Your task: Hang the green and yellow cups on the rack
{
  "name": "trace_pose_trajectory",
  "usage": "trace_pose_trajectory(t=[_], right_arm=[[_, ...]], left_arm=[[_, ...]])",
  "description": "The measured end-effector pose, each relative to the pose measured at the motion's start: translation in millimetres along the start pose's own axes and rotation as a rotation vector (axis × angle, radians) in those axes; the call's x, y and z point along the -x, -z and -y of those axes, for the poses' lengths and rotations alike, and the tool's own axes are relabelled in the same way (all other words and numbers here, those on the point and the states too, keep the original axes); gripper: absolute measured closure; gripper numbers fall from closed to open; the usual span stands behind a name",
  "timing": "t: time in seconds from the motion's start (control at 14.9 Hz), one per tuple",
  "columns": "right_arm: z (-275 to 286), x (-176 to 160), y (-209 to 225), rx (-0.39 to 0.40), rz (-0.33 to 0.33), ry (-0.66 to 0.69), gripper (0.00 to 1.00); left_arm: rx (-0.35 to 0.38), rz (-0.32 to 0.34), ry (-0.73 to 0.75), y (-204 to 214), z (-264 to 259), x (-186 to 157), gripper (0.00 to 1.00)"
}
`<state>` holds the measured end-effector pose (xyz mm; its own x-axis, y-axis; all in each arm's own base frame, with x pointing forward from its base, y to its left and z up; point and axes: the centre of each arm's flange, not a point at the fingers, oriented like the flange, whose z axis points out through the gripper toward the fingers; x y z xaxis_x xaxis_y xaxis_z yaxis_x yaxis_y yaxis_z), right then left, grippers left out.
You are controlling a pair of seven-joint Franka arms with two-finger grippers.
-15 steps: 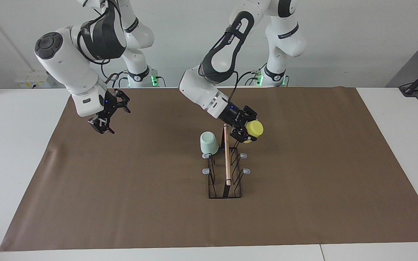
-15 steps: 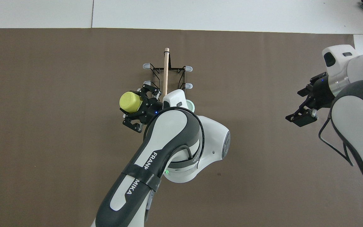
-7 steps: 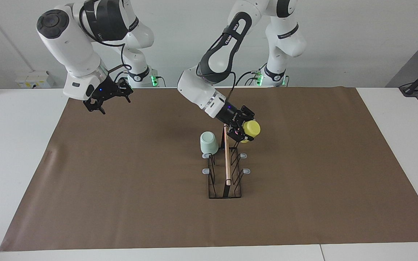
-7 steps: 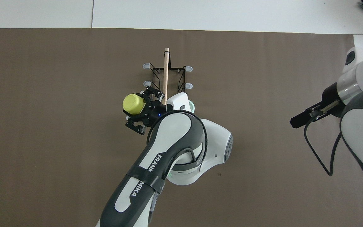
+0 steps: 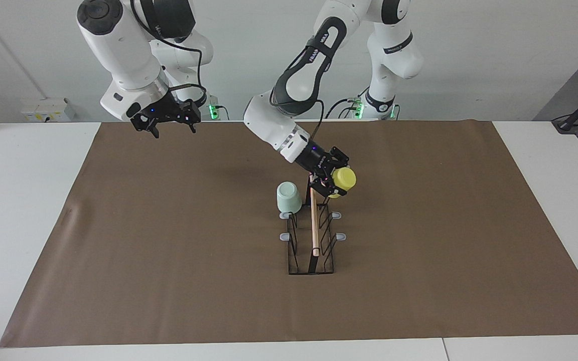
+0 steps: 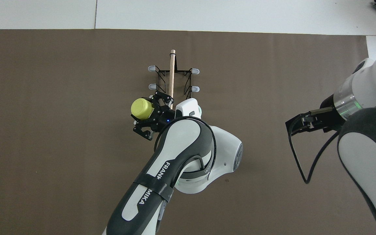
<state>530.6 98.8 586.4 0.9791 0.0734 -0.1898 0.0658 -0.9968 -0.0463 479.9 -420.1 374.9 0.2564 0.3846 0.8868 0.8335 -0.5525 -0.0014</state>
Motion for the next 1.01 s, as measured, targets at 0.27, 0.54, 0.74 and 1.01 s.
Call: trace_pose_trajectory(t=[0.27, 0.54, 0.74, 1.01], right_arm=[[-24.8, -2.1, 1.7, -0.008, -0.002, -0.058, 0.00], [-15.6, -1.6, 3.1, -0.006, -0.010, -0.041, 0.00], [-12.3, -4.7, 11.5, -0.010, -0.065, -0.039, 0.00], [-20.5, -12.3, 21.0, -0.020, -0.146, -0.056, 0.00]], left_arm=[[0.006, 0.008, 0.007, -0.8, 0.5, 4.1, 0.36], [0.014, 0.023, 0.031, 0.6, -0.2, 6.2, 0.36], [0.017, 0.027, 0.033, 2.7, 0.1, 7.8, 0.29], [0.028, 0.029, 0.031, 10.5, 1.6, 12.0, 0.01]])
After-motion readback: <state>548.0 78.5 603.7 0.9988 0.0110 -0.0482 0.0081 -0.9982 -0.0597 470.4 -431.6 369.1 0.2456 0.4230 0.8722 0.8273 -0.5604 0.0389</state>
